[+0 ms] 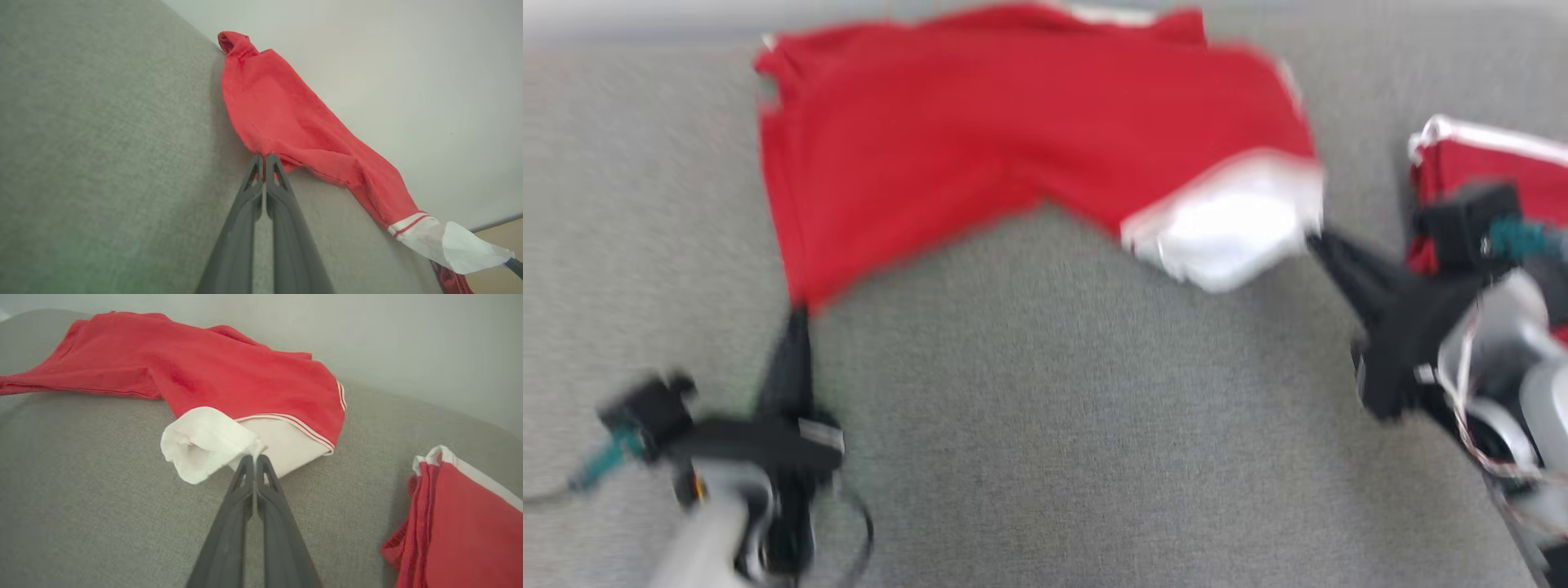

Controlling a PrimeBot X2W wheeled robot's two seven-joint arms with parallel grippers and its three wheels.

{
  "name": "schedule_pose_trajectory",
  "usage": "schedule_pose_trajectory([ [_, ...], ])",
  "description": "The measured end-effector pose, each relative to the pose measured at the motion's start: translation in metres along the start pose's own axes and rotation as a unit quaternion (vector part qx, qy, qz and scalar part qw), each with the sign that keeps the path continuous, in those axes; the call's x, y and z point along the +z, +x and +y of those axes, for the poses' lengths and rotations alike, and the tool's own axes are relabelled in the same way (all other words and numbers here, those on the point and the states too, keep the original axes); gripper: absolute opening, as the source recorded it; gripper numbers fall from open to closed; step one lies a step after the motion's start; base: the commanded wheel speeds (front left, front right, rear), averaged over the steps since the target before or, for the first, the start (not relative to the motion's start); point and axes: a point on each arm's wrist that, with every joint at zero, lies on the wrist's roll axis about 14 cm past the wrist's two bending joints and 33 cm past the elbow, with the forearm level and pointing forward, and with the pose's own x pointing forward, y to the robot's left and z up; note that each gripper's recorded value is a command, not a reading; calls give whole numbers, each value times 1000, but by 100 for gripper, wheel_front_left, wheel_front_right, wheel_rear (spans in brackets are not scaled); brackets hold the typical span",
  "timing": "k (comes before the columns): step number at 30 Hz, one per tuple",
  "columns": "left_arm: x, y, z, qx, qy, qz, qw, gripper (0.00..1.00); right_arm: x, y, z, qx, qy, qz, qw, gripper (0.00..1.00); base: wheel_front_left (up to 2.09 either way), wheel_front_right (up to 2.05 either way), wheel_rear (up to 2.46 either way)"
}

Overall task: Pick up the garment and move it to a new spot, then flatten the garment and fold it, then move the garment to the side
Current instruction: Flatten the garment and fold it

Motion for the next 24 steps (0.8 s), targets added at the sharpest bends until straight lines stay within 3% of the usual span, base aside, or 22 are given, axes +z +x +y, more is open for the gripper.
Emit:
schedule_pose_trajectory([
  [6, -24, -62, 11, 37, -47, 62, 996, 0, -32, -51, -5, -6, 27, 67, 997, 0, 0, 0, 0],
  [12, -26, -115, 22, 71, -79, 82, 991, 0, -78, -92, 21, 22, 82, 157, 984, 0, 0, 0, 0],
  [18, -16, -155, 26, 85, -77, 73, 991, 0, -98, -124, 43, 37, 120, 196, 972, 0, 0, 0, 0],
  [24, -29, -181, 25, 92, -60, 118, 987, 0, -121, -144, 65, 60, 164, 246, 953, 0, 0, 0, 0],
])
